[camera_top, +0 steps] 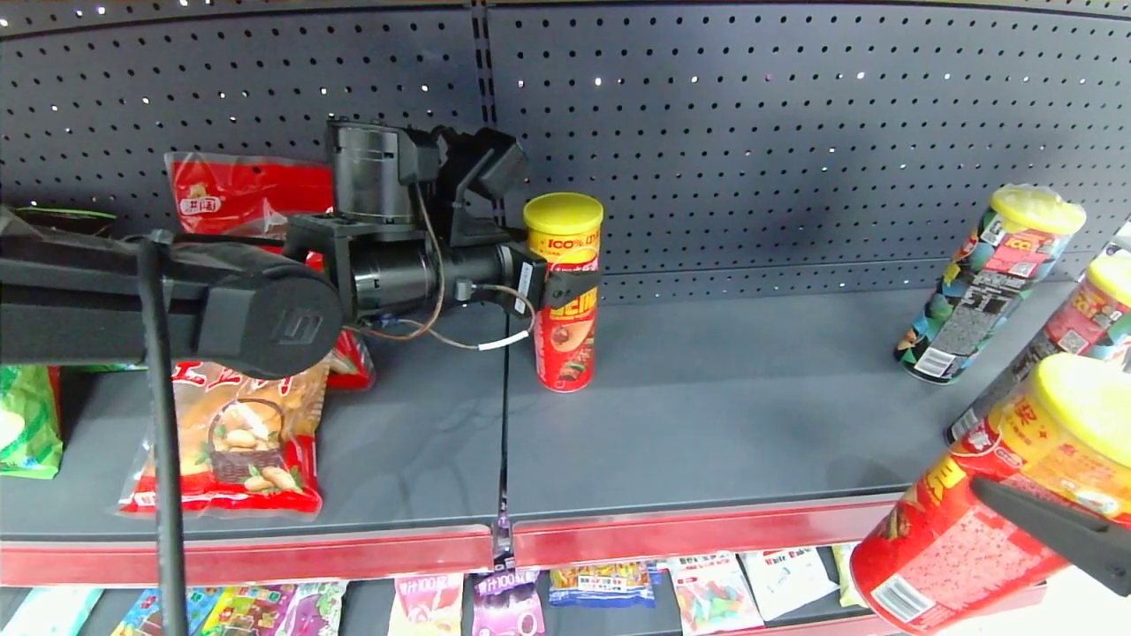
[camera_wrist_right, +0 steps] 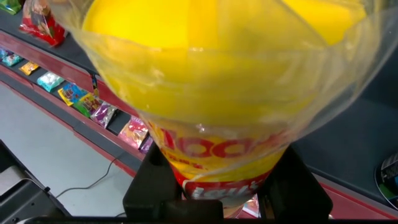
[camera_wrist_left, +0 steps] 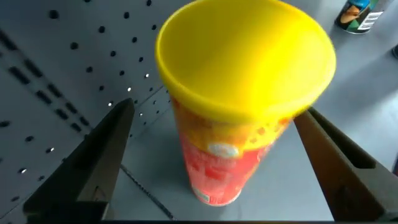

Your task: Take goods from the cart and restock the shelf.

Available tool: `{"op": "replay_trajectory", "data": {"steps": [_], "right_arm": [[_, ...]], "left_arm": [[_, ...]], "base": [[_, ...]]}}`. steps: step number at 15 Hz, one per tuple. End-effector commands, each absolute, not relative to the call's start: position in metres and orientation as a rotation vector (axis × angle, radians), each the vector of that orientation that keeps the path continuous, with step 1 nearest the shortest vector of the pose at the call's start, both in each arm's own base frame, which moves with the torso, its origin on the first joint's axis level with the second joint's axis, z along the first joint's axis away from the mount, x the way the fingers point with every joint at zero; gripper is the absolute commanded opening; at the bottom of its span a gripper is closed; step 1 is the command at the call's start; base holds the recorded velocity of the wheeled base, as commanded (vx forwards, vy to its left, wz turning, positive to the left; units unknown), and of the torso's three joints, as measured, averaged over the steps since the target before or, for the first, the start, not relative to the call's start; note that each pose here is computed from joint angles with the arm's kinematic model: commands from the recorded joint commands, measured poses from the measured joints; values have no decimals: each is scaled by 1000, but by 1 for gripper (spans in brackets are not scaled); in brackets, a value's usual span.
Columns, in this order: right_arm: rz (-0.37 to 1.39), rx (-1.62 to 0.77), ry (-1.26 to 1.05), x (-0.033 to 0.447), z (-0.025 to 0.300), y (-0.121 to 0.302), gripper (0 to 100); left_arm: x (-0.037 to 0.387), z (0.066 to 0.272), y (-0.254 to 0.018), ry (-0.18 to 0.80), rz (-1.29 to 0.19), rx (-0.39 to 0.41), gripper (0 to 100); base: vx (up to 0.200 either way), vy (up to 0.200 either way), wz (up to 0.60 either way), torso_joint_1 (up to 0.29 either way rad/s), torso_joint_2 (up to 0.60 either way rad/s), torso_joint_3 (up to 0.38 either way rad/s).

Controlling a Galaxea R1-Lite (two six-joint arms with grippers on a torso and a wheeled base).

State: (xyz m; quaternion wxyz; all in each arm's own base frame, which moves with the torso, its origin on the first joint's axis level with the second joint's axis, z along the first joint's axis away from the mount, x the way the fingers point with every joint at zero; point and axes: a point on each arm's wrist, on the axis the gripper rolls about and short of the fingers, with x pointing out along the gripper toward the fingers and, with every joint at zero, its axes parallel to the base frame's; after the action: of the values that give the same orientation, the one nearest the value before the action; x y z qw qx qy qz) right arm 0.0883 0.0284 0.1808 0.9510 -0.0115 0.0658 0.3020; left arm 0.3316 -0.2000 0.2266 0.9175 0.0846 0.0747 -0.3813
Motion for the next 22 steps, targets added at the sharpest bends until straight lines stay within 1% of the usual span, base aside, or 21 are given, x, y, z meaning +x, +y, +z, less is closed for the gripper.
{"op": "replay_trajectory", "data": {"steps": [1, 2, 3, 7, 9, 12, 15, 17, 20, 22], "right_arm": [[615, -24, 134, 88, 181, 28, 0], [615, -24, 136, 88, 180, 28, 0], [615, -24, 136, 88, 180, 28, 0], [615, -24, 139, 89, 180, 29, 0], [615, -24, 136, 89, 181, 29, 0], [615, -24, 133, 89, 182, 29, 0], [615, -24, 131, 89, 182, 29, 0], [615, -25, 128, 89, 183, 29, 0], [615, -25, 125, 89, 183, 28, 0], [615, -25, 123, 88, 183, 28, 0]], "left_arm": [[337, 225, -204, 150, -783, 174, 100], [340, 223, -205, 153, -784, 174, 100], [341, 223, -206, 153, -793, 173, 0], [335, 222, -209, 157, -833, 170, 0], [327, 228, -206, 145, -872, 163, 0], [302, 237, -198, 142, -971, 151, 0], [280, 236, -201, 153, -1045, 150, 0], [267, 232, -204, 171, -1079, 158, 0], [257, 223, -203, 201, -1090, 166, 0], [250, 224, -198, 198, -1097, 176, 0]], "base": [[0, 0, 0, 0, 0, 0], [0, 0, 0, 0, 0, 0], [0, 0, 0, 0, 0, 0], [0, 0, 0, 0, 0, 0], [0, 0, 0, 0, 0, 0], [0, 0, 0, 0, 0, 0], [0, 0, 0, 0, 0, 0], [0, 0, 0, 0, 0, 0], [0, 0, 0, 0, 0, 0], [0, 0, 0, 0, 0, 0]]}}
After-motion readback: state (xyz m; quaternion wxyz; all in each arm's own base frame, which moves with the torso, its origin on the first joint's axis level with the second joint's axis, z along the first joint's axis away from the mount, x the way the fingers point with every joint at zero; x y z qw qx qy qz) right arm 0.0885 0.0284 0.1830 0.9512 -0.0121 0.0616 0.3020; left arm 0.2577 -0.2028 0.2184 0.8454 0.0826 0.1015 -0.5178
